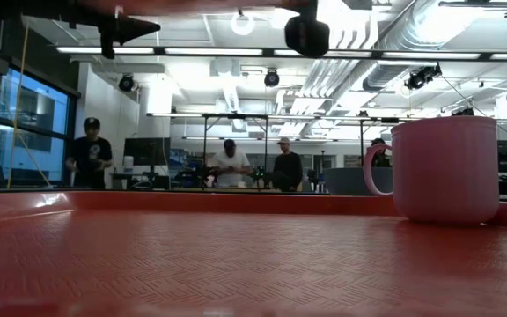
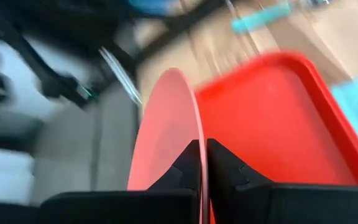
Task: Set up tray
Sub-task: Put the pink plate on the red serving tray to the bottom left of the pink mug
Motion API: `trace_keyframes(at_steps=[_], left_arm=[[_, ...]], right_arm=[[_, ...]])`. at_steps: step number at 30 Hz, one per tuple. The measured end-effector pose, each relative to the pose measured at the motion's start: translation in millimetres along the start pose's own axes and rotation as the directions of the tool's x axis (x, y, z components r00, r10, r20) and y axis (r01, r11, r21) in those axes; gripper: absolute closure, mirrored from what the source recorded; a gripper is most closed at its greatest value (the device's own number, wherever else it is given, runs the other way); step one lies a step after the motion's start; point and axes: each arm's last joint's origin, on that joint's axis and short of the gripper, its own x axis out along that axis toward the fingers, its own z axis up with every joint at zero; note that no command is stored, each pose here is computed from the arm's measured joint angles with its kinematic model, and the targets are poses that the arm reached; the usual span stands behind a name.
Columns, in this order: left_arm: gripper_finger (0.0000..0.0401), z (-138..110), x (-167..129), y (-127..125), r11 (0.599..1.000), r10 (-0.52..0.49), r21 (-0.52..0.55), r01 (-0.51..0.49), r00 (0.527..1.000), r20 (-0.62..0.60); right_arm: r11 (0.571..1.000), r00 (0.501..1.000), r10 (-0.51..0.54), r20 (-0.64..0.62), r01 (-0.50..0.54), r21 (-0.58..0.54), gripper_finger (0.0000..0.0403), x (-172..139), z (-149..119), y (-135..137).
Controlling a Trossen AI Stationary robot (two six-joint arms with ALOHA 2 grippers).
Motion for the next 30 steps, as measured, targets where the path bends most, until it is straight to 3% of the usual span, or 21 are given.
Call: trace_keyframes(at_steps=[3,14,21,30], left_arm=[[0.0208,0,0,0,1.0,-0.004,-0.008,0.004,1.0,-0.001],[0.0208,0,0,0,1.0,-0.015,-0.019,0.014,1.0,-0.005],[0.0208,-1,0,0,1.0,-0.014,-0.019,0.013,1.0,-0.01],[0.0208,-2,0,0,1.0,-0.008,-0.015,0.008,1.0,-0.026]], right_arm=[[0.997,0.988,-0.065,-0.139,0.058,-0.054,0.0403,15,8,3],[0.987,0.961,0.077,-0.266,-0.111,-0.116,0.0403,59,38,23],[0.995,0.921,0.037,-0.388,-0.07,-0.073,0.0403,94,17,-4],[0.998,0.896,-0.014,-0.445,-0.011,-0.054,0.0403,118,7,-33]])
